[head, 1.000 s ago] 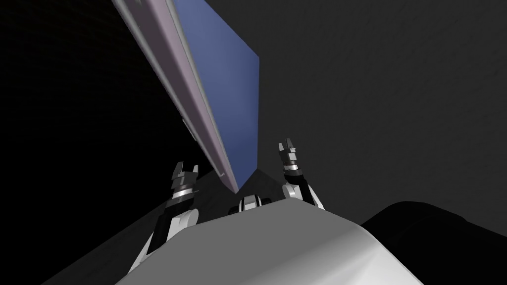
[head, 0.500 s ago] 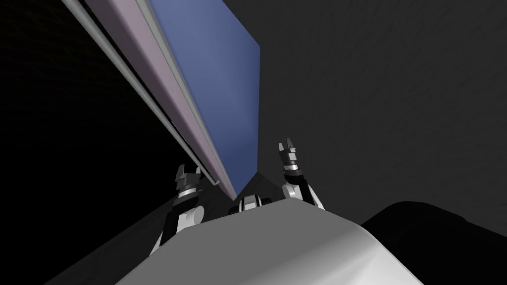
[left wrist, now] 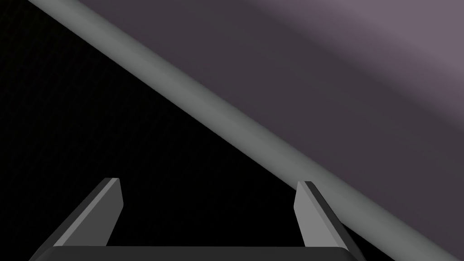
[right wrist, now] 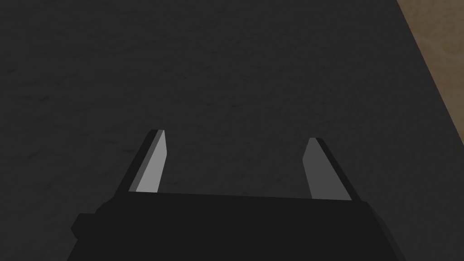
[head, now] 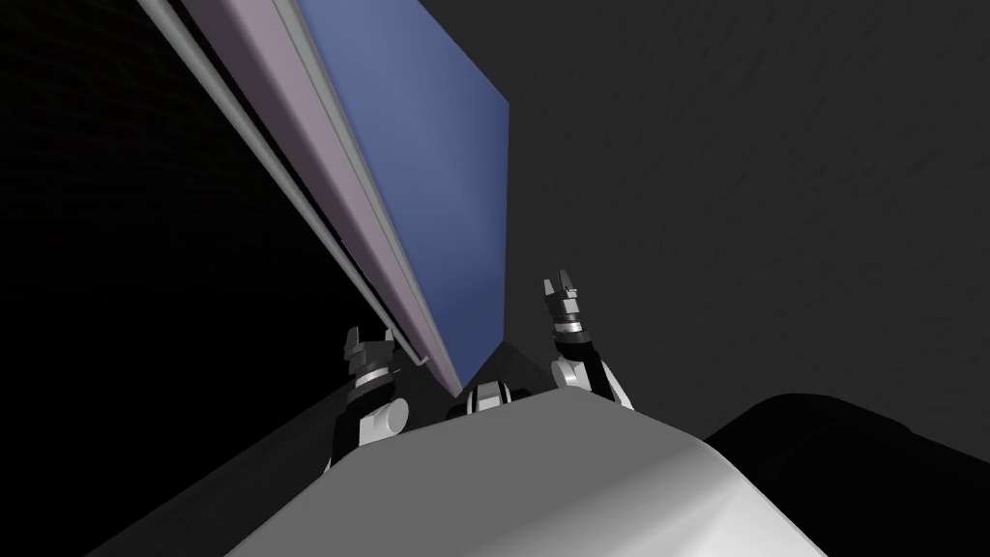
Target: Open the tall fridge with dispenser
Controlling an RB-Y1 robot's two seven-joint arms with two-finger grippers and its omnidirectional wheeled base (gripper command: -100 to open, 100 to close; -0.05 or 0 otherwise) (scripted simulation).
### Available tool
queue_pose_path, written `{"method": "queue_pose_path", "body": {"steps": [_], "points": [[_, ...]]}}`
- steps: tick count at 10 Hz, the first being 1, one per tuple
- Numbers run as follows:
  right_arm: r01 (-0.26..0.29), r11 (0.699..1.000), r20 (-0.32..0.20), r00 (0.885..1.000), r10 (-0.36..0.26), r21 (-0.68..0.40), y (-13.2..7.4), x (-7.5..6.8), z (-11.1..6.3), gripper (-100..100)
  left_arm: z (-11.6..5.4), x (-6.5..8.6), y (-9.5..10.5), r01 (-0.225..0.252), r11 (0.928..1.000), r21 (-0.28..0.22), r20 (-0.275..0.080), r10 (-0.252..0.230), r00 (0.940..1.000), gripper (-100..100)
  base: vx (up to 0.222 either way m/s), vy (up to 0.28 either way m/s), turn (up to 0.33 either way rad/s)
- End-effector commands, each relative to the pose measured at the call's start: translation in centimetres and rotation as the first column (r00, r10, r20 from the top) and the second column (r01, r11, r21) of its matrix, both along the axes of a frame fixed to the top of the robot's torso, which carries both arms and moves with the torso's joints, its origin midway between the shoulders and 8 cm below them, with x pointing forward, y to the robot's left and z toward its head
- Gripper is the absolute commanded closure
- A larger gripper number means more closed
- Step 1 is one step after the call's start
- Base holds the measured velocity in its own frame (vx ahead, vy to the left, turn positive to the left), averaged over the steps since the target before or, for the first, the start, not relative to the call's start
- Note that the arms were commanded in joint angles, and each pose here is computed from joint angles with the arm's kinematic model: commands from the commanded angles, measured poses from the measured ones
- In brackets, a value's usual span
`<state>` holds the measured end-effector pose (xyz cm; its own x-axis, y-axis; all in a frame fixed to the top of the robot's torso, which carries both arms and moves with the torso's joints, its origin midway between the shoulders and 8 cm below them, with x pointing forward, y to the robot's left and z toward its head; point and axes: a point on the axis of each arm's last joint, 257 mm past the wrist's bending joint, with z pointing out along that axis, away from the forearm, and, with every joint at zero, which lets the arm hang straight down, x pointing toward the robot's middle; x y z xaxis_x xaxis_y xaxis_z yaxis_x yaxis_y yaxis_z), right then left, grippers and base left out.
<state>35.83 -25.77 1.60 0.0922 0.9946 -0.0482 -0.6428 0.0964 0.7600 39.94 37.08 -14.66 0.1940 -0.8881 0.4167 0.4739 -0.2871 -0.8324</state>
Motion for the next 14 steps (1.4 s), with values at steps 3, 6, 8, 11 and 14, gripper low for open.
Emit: {"method": "queue_pose_path", "body": {"steps": [3,6,8,11,14], "points": [[0.000,1.000,0.000,1.000,0.000,0.000,0.0,0.0,0.0,0,-0.1,4.1,-1.4,0.047,0.9989,-0.001,0.015,-0.047,0.9988,-100,-0.051,-0.019,0.128],[0.000,1.000,0.000,1.000,0.000,0.000,0.0,0.0,0.0,0,-1.1,6.4,-2.2,0.071,0.9975,-0.007,0.002,-0.071,0.9975,-100,-0.031,-0.007,0.087],[0.000,1.000,0.000,1.000,0.000,0.000,0.0,0.0,0.0,0,-1.1,7.5,-2.6,0.084,0.9965,-0.003,0.002,-0.084,0.9965,-100,-0.031,-0.008,0.075],[0.000,1.000,0.000,1.000,0.000,0.000,0.0,0.0,0.0,0,-1.1,10.2,-3.9,0.116,0.9933,-0.007,0.002,-0.116,0.9933,-100,-0.048,-0.011,0.130],[0.000,1.000,0.000,1.000,0.000,0.000,0.0,0.0,0.0,0,-1.2,12.6,-5.0,0.144,0.9895,-0.011,-0.002,-0.144,0.9896,-100,-0.038,-0.006,0.081]]}}
